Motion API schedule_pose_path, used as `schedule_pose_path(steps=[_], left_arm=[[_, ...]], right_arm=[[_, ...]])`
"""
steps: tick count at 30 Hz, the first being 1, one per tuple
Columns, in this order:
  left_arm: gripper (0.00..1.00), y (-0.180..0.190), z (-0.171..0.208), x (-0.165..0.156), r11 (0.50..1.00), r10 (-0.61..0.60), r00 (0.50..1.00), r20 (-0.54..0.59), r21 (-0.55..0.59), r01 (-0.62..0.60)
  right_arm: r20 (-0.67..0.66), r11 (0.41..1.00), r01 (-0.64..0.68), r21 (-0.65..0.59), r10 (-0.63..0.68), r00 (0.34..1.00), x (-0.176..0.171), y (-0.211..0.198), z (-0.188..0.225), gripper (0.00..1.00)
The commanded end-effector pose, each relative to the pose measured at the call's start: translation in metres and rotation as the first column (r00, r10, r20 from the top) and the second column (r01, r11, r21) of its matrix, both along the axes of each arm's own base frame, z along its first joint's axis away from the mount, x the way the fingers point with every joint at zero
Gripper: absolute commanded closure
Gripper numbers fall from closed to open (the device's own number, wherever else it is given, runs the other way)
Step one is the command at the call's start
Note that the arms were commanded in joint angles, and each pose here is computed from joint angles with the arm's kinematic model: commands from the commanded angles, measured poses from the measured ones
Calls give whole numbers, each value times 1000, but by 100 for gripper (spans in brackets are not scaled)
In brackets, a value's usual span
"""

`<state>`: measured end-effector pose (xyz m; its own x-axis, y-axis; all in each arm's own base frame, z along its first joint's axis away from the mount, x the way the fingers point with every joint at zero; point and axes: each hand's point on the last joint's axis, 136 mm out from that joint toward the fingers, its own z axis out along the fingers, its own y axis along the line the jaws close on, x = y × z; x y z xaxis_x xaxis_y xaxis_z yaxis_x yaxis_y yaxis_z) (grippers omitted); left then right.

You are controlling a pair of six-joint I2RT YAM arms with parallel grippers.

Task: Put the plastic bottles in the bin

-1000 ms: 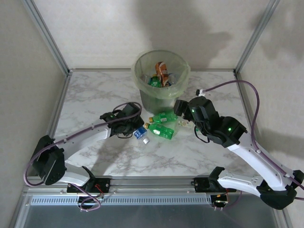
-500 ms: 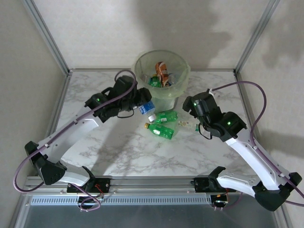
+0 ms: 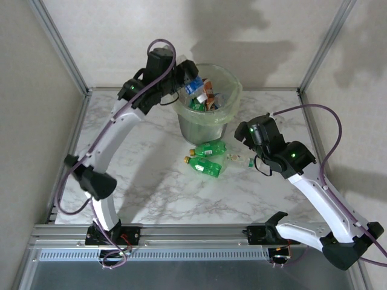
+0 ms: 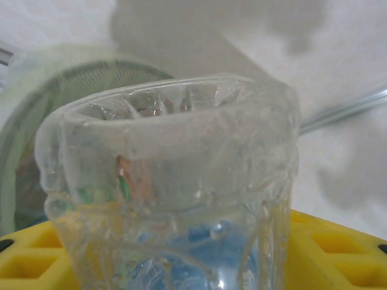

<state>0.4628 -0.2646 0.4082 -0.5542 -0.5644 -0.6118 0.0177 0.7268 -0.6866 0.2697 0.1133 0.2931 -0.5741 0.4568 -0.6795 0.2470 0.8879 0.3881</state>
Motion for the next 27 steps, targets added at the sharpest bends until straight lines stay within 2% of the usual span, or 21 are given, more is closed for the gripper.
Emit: schedule_pose_path(steps=[1,8,13,17,22,27], left_arm=[[42,-2,9,22,1000,-5,1000,28,-16,5],[40,-1,-18,54,1000,13,1000,0,15,-13],[30,12,-31,59,994,58,998,-10,88,-57],[19,13,-29,57,994,49,999,-5,100,-48],[16,15,-21,55,994,49,999,13,95,-50],[16,22,12,40,996,52,996,67,65,-56]], right_arm=[[13,1000,15,23,-16,1000,-5,-6,6,9],[22,1000,23,-14,-23,1000,-3,-12,6,9],[31,998,42,-41,-41,999,6,-21,7,7],[18,998,52,-36,-51,999,14,-28,1,6],[-5,998,63,-21,-64,998,20,-34,-5,6],[-58,999,48,7,-47,997,27,-37,-25,5]])
